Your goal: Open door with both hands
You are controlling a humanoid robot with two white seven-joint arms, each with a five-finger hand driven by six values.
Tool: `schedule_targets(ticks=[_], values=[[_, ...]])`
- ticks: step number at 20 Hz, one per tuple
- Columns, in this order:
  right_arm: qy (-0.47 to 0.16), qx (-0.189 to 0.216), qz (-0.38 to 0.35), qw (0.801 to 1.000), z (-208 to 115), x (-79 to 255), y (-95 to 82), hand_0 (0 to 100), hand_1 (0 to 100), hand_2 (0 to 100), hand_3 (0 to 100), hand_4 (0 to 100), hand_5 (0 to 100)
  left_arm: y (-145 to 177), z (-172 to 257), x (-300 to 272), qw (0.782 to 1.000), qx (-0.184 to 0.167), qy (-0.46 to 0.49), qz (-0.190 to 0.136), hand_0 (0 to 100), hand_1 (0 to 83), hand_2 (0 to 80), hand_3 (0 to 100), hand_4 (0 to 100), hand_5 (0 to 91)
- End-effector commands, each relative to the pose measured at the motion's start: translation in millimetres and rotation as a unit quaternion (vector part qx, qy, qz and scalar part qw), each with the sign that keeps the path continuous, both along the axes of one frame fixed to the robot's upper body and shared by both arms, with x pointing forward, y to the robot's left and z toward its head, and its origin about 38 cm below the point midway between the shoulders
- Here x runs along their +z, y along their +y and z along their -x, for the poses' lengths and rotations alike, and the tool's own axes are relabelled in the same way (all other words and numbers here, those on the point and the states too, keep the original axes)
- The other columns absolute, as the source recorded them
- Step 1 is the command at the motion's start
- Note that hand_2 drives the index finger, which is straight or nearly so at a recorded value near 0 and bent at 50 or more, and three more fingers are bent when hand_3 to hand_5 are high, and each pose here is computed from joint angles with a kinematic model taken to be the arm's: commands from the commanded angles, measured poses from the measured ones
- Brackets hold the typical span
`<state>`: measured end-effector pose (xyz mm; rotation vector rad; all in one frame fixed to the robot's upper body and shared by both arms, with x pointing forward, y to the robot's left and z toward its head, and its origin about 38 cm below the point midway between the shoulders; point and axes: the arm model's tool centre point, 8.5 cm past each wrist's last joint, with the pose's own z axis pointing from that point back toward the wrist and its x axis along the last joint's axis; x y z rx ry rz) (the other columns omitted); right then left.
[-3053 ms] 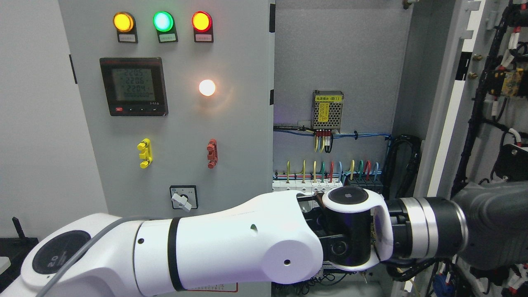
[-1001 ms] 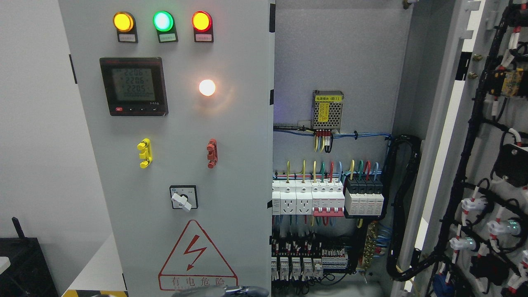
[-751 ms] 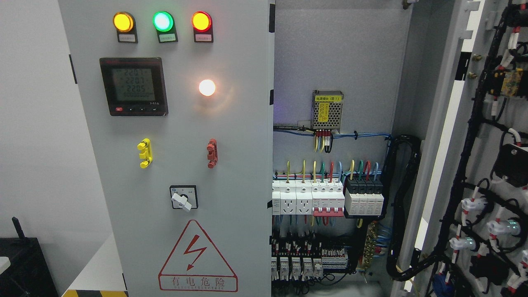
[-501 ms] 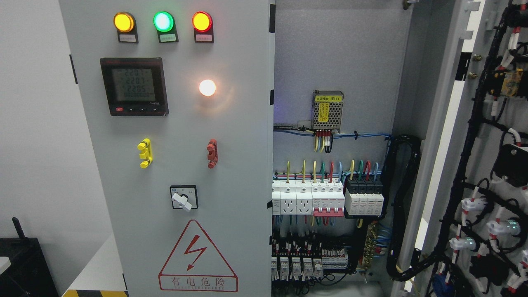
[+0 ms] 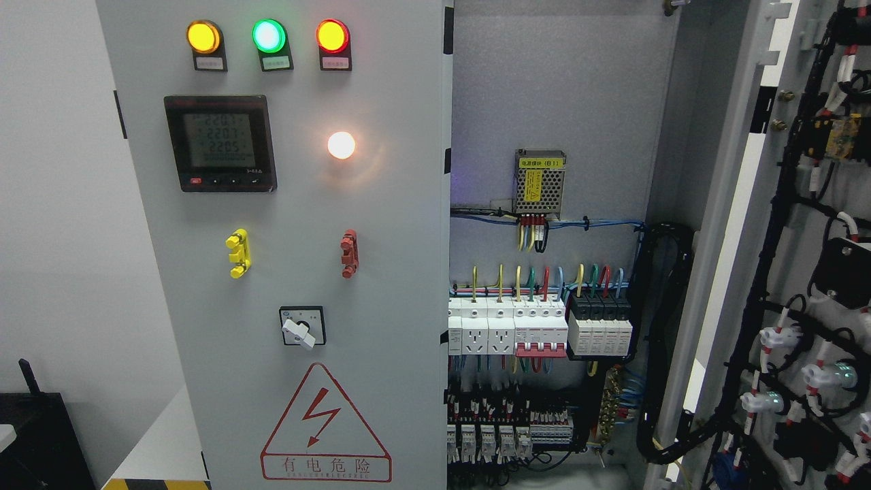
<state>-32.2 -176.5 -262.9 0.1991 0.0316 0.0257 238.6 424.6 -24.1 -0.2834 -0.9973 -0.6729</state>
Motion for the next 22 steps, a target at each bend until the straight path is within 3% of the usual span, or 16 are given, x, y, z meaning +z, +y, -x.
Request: schedule_targets(ticks=[1,5,8,11,14,18,22], values=[[0.000,0.000,0.000,1.000,0,0,-0.1,12,39,0,0,0,0,44,174,-74,0.977,0.179,0.107,-0.038,12,38.9,0.0,0,0,0.0],[0.000,0.000,0.000,1.000,0,0,-0.1,12,39,0,0,0,0,15,269,-105,0.961,0.232,0.149,-0.024,12,38.9,0.0,0,0,0.0],[0.000,0.000,0.000,1.000,0,0,-0.1,12,39,0,0,0,0,3,332,-139,0.930,0.261,0.254,-0.046,12,38.9,0.0,0,0,0.0],[0.000,0.000,0.000,1.000,0,0,-0.1,12,39,0,0,0,0,-20,346,-178,0.891,0.300,0.333,-0.072,12,38.9,0.0,0,0,0.0],[0.000,0.000,0.000,1.000,0,0,-0.1,12,39,0,0,0,0,-60,332,-201,0.870,0.324,0.368,-0.050,12,38.9,0.0,0,0,0.0],[0.000,0.000,0.000,1.000,0,0,-0.1,12,39,0,0,0,0,-140,309,-223,0.866,0.314,0.390,-0.021,12,38.9,0.0,0,0,0.0],[0.000,0.000,0.000,1.000,0,0,-0.1,12,39,0,0,0,0,-196,294,-234,0.856,0.236,0.459,-0.036,12,38.9,0.0,0,0,0.0]])
